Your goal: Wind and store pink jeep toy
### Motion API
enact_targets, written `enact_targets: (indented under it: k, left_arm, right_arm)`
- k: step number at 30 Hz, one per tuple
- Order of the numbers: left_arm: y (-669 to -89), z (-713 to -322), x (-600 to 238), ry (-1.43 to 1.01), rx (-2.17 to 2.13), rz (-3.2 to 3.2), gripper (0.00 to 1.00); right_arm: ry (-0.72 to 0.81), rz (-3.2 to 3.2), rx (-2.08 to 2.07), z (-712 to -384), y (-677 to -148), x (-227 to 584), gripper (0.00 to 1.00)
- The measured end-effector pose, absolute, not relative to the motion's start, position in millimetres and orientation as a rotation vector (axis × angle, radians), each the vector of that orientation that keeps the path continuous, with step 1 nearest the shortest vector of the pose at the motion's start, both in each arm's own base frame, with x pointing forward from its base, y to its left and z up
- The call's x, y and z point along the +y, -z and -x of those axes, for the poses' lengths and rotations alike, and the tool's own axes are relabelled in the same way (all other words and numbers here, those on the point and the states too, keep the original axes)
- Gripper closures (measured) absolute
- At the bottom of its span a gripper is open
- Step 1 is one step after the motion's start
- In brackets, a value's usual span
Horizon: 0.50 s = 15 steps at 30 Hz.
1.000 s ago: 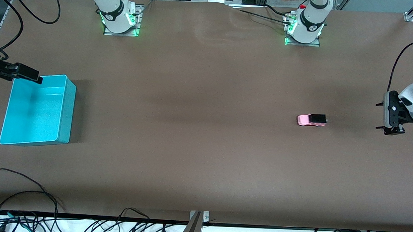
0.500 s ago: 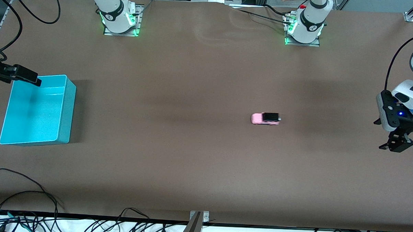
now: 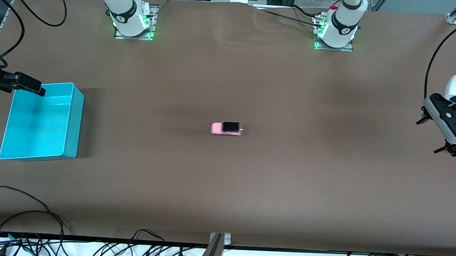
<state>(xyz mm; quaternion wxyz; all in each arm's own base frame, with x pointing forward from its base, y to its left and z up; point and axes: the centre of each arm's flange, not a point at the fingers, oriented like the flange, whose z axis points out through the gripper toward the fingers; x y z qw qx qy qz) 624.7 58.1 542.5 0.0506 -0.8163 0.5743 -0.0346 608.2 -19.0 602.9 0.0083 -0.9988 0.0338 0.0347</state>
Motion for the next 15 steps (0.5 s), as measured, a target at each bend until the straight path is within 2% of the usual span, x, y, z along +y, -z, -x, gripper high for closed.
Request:
enact_targets:
  k: [8,15]
  left_arm:
    - [-562,-613,50,0.009,1.272,2.799,0.0]
    - [-567,-609,46,-0.011,1.049,2.898,0.0]
  right_arm:
    - [-0.112,3.119,0.096,-610,-600,-15,0.0]
    - [-0.121,3.118,0.059,-610,-597,-1,0.0]
